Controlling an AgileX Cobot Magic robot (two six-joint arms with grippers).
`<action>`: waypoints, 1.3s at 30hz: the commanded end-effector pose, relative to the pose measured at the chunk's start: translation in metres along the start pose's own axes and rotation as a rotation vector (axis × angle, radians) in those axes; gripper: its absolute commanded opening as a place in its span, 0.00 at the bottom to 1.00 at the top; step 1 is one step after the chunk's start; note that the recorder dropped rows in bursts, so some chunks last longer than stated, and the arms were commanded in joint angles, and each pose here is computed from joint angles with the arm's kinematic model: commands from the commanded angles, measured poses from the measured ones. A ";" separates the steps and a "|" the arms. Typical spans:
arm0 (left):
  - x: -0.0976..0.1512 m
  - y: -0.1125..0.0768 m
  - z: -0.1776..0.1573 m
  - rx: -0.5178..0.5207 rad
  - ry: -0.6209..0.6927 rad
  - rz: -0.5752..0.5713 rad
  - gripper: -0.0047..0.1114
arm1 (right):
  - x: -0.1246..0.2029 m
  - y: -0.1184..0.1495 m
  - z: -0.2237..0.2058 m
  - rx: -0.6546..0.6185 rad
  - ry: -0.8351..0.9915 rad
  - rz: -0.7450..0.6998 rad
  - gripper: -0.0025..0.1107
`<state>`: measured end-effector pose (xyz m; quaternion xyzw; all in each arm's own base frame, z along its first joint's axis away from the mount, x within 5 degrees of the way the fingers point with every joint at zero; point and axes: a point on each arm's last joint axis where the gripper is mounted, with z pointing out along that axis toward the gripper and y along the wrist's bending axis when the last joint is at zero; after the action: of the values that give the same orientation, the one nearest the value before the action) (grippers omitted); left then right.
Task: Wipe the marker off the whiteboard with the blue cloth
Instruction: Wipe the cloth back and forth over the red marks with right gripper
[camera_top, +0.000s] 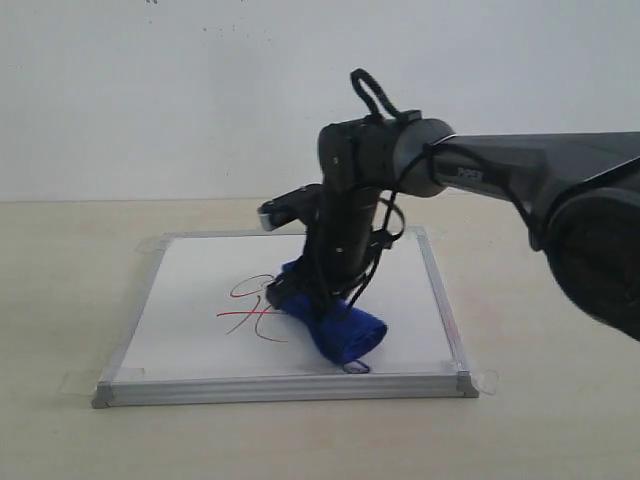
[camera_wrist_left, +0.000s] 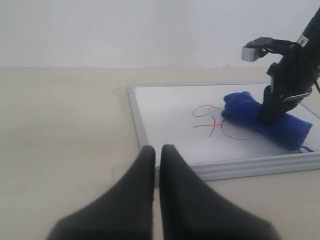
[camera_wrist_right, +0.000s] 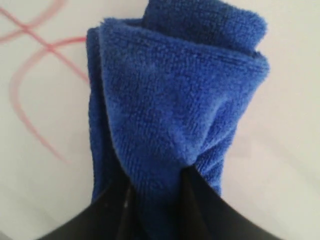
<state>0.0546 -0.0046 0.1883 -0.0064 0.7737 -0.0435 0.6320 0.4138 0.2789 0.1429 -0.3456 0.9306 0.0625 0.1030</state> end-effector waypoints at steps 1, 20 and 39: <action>0.001 0.000 0.000 -0.001 -0.003 0.005 0.07 | -0.005 0.016 0.002 -0.016 -0.012 -0.072 0.02; 0.001 0.000 0.000 -0.001 -0.003 0.005 0.07 | 0.003 -0.045 -0.001 0.109 -0.012 0.131 0.02; 0.001 0.000 0.000 -0.001 -0.003 0.005 0.07 | -0.002 -0.055 -0.006 0.370 -0.062 0.159 0.02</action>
<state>0.0546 -0.0046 0.1883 -0.0064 0.7737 -0.0435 0.6320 0.4465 0.2473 0.1454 -0.2673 0.9424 -0.0719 0.1877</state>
